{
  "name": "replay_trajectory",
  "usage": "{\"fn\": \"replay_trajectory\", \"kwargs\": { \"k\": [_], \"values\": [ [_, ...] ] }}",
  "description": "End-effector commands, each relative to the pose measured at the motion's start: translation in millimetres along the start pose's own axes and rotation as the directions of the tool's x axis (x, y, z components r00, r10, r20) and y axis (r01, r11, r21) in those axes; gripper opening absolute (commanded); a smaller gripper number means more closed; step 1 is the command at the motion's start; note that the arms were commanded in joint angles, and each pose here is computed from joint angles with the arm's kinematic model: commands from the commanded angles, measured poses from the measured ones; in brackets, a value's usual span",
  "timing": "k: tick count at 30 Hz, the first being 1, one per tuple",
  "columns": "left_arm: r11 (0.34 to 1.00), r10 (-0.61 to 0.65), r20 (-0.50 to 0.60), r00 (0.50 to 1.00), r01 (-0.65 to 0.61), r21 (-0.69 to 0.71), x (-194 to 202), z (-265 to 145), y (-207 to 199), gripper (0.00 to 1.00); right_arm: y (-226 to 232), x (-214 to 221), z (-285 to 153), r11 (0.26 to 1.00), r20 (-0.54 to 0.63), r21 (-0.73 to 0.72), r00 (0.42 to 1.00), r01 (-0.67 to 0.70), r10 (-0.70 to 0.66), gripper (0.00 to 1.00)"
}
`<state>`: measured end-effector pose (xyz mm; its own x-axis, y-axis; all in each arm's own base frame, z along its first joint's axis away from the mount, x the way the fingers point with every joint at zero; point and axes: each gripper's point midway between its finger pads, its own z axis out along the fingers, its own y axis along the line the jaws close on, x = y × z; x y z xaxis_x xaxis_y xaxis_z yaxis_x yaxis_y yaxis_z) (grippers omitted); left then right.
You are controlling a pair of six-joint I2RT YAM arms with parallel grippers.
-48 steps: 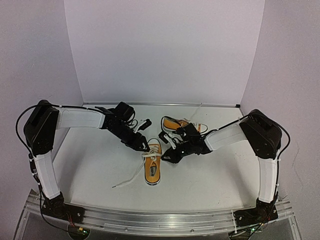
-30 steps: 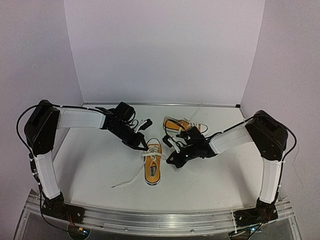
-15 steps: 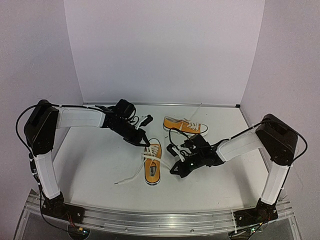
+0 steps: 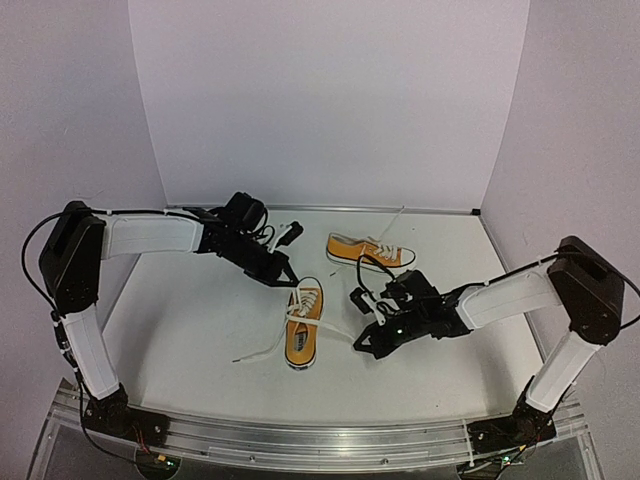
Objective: Tie the shoes
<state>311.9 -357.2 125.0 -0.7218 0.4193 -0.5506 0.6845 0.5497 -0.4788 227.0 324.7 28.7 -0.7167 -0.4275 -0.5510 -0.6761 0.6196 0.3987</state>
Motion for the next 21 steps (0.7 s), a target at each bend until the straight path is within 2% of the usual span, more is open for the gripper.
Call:
{"fn": "replay_trajectory", "kwargs": {
  "k": [1, 9, 12, 17, 21],
  "values": [
    [0.999, 0.031, 0.070, 0.997, -0.030, -0.017, -18, -7, -2, 0.00, -8, -7, -13, 0.997, 0.034, 0.061, 0.999, -0.043, 0.041, 0.00],
    [0.999, 0.037, 0.054, 0.998, -0.035, -0.034, -13, -5, 2, 0.05, 11, -26, -29, 1.000, 0.071, -0.001, 0.997, -0.001, 0.001, 0.00],
    [0.998, 0.044, 0.044, 0.998, -0.042, -0.041, -13, -6, 2, 0.15, 19, -27, -27, 0.999, 0.052, -0.046, 0.998, 0.021, -0.018, 0.00],
    [0.991, 0.094, 0.080, 0.992, -0.085, -0.106, -18, -25, 2, 0.45, 42, -27, -18, 0.992, 0.017, -0.101, 0.997, 0.073, -0.071, 0.00],
    [0.978, 0.193, 0.119, 0.974, -0.182, -0.100, -18, -47, -16, 0.49, 65, -36, -12, 0.983, 0.016, -0.145, 0.994, 0.113, -0.112, 0.00]
  ]
}}
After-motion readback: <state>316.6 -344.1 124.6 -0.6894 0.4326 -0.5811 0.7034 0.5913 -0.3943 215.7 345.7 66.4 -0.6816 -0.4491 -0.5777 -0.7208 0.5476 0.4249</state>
